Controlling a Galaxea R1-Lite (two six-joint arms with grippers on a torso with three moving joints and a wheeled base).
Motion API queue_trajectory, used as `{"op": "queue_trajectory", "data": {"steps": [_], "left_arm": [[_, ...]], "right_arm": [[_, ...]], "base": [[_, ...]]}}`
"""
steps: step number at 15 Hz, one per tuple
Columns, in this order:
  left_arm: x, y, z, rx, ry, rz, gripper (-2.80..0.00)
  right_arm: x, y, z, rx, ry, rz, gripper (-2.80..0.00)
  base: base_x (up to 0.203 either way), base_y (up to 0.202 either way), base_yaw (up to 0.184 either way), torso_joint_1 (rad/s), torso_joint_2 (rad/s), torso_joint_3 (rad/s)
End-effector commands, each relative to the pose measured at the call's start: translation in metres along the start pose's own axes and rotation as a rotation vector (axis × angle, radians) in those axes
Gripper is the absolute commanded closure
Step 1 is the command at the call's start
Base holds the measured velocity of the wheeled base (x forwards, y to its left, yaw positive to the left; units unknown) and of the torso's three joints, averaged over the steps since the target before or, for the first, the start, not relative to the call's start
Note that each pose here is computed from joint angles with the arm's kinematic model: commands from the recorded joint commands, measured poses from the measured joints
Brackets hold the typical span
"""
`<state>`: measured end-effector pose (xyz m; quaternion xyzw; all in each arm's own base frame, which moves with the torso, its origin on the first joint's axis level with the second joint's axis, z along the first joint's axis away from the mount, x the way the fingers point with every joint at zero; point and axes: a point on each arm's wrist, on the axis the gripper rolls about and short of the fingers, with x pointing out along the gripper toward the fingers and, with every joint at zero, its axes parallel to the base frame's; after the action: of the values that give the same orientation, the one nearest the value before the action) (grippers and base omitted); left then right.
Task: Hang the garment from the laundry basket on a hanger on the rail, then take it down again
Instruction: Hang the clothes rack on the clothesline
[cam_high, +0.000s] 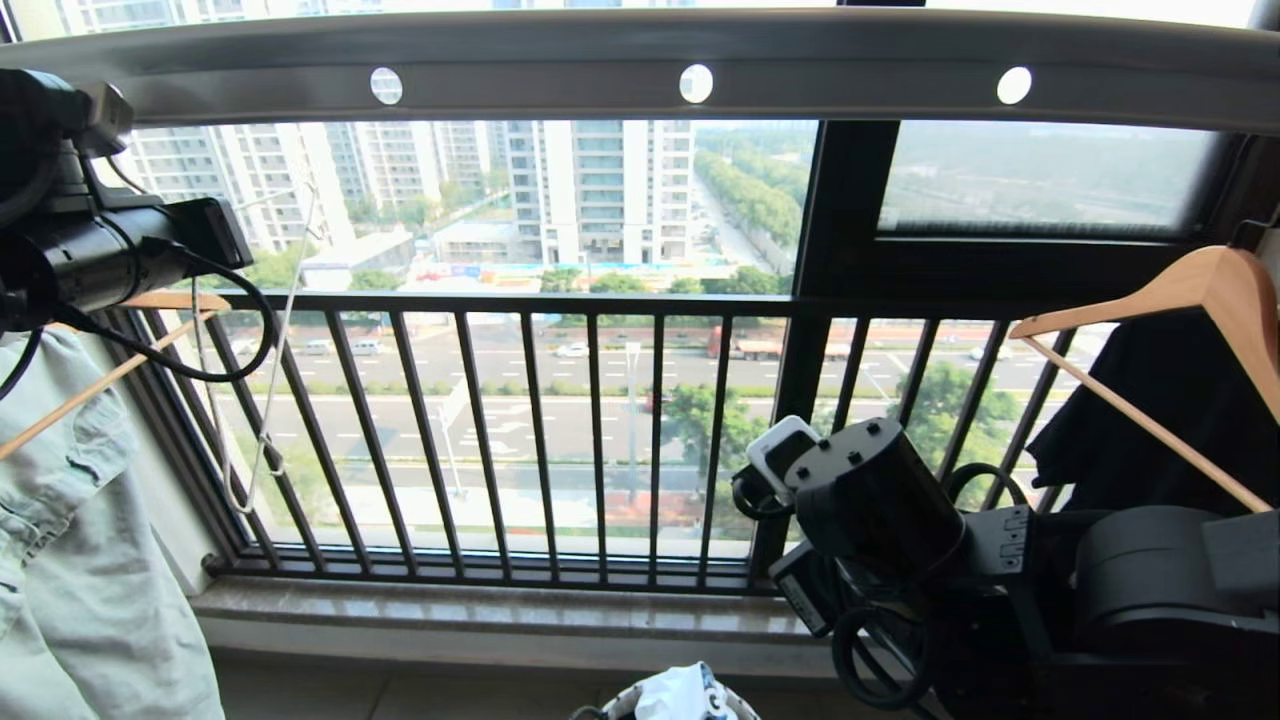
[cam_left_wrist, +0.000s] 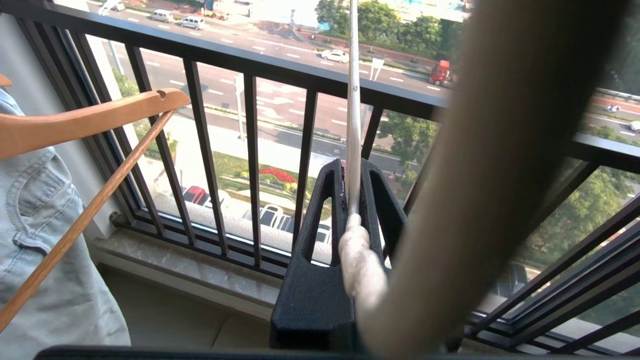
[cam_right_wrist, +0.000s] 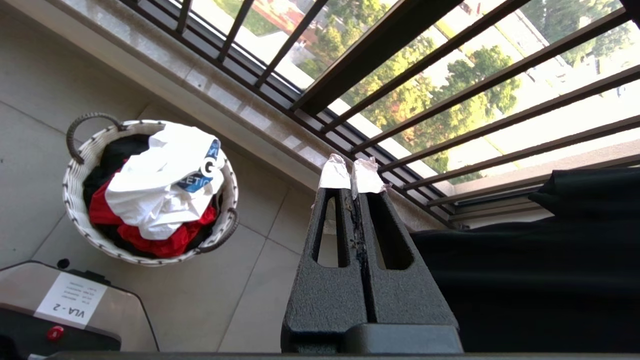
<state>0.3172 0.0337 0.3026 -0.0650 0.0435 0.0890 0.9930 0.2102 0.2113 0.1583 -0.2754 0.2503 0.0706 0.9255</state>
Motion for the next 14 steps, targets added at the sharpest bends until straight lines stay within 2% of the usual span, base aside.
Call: {"op": "queue_trajectory", "data": {"steps": [1, 6, 7, 11, 14], "left_arm": [[-0.001, 0.001, -0.003, 0.000, 0.011, 0.002, 0.00], [-0.003, 0.000, -0.001, -0.001, 0.005, 0.002, 0.00], [-0.004, 0.000, 0.000, -0.001, 0.002, 0.001, -2.80], [-0.023, 0.000, 0.009, 0.005, -0.022, -0.003, -2.80], [-0.044, 0.000, 0.017, 0.008, 0.009, -0.003, -2.80]], "right_arm": [[0.001, 0.001, 0.000, -0.003, 0.003, -0.003, 0.00], [0.001, 0.001, 0.000, -0.002, 0.002, -0.003, 0.00], [0.001, 0.001, 0.000, -0.002, 0.001, -0.003, 0.00], [0.001, 0.001, -0.001, -0.005, 0.005, -0.003, 0.00], [0.000, 0.000, -0.001, -0.004, 0.004, -0.003, 0.00]], "base": [[0.000, 0.000, 0.000, 0.000, 0.00, 0.000], [0.000, 0.000, 0.000, 0.000, 0.00, 0.000], [0.000, 0.000, 0.000, 0.000, 0.00, 0.000], [0.000, 0.000, 0.000, 0.000, 0.00, 0.000], [0.000, 0.000, 0.000, 0.000, 0.00, 0.000]]}}
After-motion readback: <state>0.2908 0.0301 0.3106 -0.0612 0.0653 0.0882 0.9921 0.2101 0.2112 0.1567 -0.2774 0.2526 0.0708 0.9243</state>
